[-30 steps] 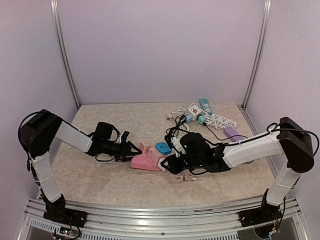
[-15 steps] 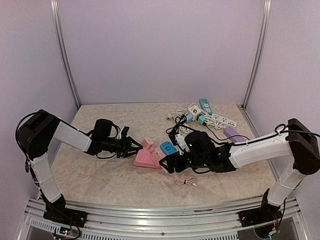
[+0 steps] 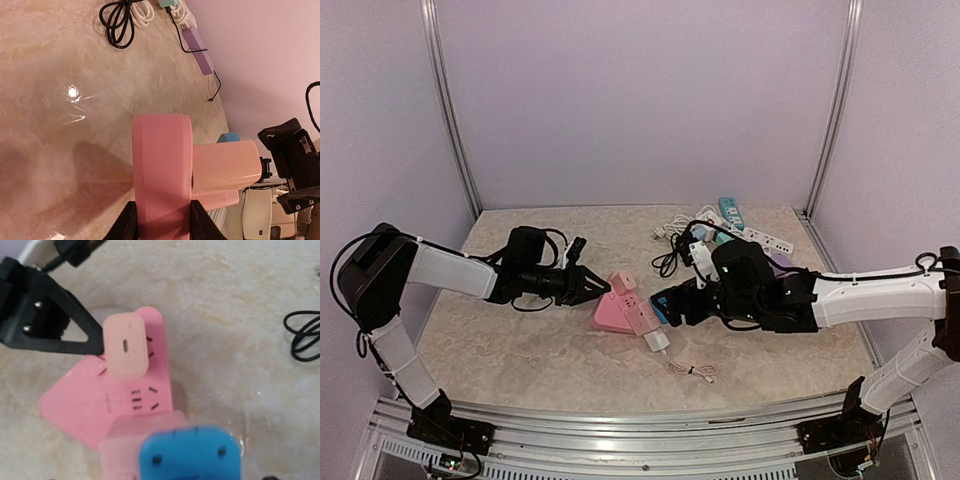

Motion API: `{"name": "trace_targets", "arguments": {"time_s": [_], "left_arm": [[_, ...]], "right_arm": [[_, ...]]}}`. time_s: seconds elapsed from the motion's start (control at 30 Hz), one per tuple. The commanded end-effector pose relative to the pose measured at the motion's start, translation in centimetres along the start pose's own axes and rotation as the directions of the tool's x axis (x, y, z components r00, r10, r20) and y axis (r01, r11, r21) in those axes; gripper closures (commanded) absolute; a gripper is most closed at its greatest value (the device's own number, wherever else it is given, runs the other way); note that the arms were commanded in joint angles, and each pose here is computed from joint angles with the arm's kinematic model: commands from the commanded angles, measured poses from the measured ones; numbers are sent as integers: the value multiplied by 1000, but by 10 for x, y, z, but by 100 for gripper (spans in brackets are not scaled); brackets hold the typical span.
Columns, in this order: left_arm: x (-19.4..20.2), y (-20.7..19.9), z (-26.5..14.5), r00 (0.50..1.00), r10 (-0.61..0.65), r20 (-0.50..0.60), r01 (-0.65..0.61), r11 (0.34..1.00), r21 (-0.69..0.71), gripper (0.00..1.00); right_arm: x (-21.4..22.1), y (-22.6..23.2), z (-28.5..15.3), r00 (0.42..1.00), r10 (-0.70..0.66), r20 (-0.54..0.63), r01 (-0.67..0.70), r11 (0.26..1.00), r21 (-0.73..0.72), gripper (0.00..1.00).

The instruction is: Pull the plug off the socket

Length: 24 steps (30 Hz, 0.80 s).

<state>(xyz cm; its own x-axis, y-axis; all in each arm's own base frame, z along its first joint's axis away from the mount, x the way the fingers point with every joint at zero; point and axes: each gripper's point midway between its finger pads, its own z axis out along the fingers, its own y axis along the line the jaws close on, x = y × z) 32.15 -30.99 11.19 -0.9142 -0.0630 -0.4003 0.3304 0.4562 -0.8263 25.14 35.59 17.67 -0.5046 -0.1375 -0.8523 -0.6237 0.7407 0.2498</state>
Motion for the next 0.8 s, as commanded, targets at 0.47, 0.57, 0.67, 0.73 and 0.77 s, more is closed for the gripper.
{"name": "trace_targets", "arguments": {"time_s": [0.47,0.57,0.67,0.73,0.77], "left_arm": [[-7,-62,-4,976,208,58,-207,978,-22,87],[-5,-63,-3,975,214,57,-213,977,-33,87],[-5,-66,-3,973,221,60,-219,975,-38,87],[-5,-68,-2,972,227,58,-225,974,-36,87],[-5,-69,-3,972,227,57,-226,974,-37,88]], "right_arm": [[-20,22,43,987,-50,-154,49,999,-12,19],[-19,30,48,988,-32,-151,25,999,-47,21],[-17,30,53,988,-17,-155,10,999,-47,23],[-14,29,56,987,-10,-160,3,999,-41,25],[-13,29,58,987,-6,-159,0,999,-39,25]]}}
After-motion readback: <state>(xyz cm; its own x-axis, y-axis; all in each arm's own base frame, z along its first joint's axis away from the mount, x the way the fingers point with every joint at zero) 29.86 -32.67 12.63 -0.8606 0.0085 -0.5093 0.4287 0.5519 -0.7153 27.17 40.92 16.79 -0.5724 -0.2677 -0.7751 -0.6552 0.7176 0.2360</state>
